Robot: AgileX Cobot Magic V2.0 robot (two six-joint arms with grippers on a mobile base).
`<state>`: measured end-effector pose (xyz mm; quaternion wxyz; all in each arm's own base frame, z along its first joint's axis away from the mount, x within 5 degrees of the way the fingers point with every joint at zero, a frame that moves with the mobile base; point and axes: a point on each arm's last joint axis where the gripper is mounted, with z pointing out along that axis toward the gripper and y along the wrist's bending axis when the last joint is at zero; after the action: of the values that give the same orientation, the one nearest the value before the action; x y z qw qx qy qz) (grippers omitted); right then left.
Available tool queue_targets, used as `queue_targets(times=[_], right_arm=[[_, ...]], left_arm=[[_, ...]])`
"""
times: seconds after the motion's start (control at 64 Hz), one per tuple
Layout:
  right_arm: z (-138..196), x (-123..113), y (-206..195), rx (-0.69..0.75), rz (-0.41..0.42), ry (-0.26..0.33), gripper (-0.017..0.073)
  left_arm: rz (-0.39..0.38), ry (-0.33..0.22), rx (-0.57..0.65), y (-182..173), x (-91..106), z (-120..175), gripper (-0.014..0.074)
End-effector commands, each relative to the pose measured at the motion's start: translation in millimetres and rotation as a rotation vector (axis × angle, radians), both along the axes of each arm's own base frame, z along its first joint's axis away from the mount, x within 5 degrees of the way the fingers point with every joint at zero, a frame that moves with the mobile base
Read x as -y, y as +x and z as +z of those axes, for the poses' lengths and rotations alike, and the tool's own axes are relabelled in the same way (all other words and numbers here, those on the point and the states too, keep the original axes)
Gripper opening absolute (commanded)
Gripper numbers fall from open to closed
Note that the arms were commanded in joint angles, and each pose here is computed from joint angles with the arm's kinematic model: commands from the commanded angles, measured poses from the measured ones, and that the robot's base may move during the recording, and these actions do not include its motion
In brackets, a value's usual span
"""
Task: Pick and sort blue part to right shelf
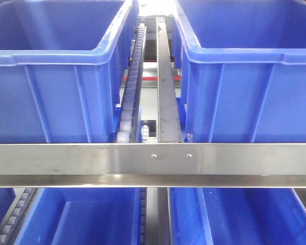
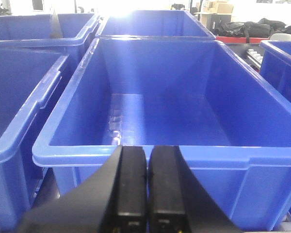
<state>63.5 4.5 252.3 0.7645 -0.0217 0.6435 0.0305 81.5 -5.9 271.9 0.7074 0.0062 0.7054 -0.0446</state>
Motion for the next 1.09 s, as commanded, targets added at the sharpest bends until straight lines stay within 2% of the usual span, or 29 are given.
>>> queue_targets(times=[0.0, 0.187, 0.406, 0.531, 1.078], right_arm=[[0, 1, -5, 0.085, -0.011, 0.003, 0.0056], [-28, 3, -10, 0.071, -0.043, 0.001, 0.0056], [-28, 4, -12, 0.084, -0.06, -0.024, 0.0056], [-27, 4, -12, 0.091, -0.051, 0.016, 0.0056], [-27, 4, -12, 0.086, -0.051, 0.016, 0.0056]], left_arm=[[0.014, -0.026, 0.115, -1, -1.5, 18, 0.0125], [0.014, -0.026, 0.115, -1, -1.5, 18, 0.0125], [0.014, -0.026, 0.115, -1, -1.5, 18, 0.0125], [0.014, -0.026, 0.115, -1, -1.5, 18, 0.0125], [0.014, -0.026, 0.115, -1, -1.5, 18, 0.0125]])
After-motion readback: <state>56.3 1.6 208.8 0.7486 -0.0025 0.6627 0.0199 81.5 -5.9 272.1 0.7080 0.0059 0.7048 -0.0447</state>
